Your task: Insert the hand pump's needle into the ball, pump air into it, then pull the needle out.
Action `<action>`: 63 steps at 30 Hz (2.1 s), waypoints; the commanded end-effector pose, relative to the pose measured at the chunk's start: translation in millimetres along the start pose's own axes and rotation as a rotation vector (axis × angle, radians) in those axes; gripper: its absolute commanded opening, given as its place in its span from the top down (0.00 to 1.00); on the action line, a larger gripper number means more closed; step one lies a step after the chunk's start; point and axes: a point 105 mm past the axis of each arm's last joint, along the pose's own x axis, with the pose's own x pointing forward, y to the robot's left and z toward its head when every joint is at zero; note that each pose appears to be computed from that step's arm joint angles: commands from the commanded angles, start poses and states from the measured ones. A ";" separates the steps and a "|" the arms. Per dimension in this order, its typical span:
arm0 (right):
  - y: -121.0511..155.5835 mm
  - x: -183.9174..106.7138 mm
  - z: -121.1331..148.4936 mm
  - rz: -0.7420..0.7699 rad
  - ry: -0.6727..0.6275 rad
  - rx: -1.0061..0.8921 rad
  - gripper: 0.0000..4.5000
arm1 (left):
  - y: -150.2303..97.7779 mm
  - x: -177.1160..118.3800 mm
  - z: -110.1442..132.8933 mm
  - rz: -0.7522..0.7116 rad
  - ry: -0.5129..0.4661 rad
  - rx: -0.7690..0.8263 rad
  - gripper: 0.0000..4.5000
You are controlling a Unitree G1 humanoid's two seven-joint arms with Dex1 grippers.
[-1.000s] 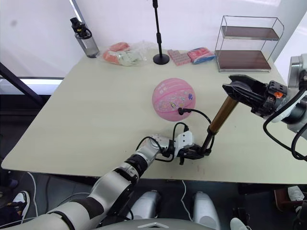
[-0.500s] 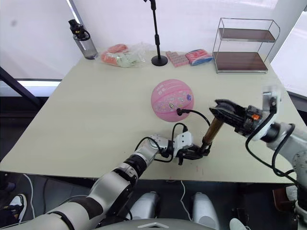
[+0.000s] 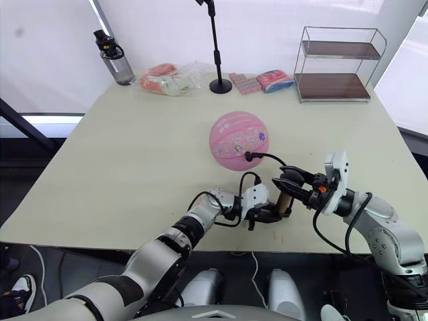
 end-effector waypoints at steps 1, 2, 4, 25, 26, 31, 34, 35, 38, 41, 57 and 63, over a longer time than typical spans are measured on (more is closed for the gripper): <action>-8.4 -7.3 -33.6 -0.058 0.129 0.004 0.57 | -25.1 -12.8 -70.2 -0.018 0.213 -0.199 0.77; -8.5 -7.4 -28.5 -0.053 0.116 -0.017 0.57 | -24.9 -12.8 -70.1 -0.017 0.213 -0.199 0.77; -9.9 -7.5 -12.6 -0.049 0.076 -0.063 0.57 | -24.7 -13.1 -70.4 -0.016 0.213 -0.199 0.77; 4.1 -39.4 145.5 -0.015 -0.127 -0.304 0.57 | -22.3 -14.6 -69.4 -0.014 0.218 -0.188 0.77; 6.2 -40.3 153.0 -0.013 -0.132 -0.315 0.57 | -22.6 -14.2 -69.3 -0.016 0.218 -0.187 0.77; 13.2 -43.0 174.5 -0.003 -0.151 -0.326 0.57 | -23.8 -12.7 -68.9 -0.021 0.217 -0.186 0.77; 16.5 -44.5 189.3 0.004 -0.168 -0.351 0.57 | -23.9 -12.2 -68.5 -0.021 0.215 -0.185 0.77; 17.3 -44.5 193.0 0.006 -0.174 -0.357 0.57 | -23.9 -12.3 -68.6 -0.021 0.215 -0.185 0.77; 19.1 -43.1 197.8 0.012 -0.184 -0.361 0.57 | -24.3 -12.5 -69.2 -0.020 0.214 -0.187 0.77; 17.8 -40.6 196.8 0.012 -0.184 -0.361 0.57 | -24.7 -12.2 -69.3 -0.019 0.213 -0.188 0.77; -13.7 -13.6 54.6 -0.010 0.045 -0.148 0.57 | -25.7 -13.0 -70.8 -0.018 0.213 -0.189 0.77; -17.8 -12.6 0.6 -0.029 0.083 -0.028 0.57 | -25.5 -13.7 -71.4 -0.013 0.210 -0.195 0.77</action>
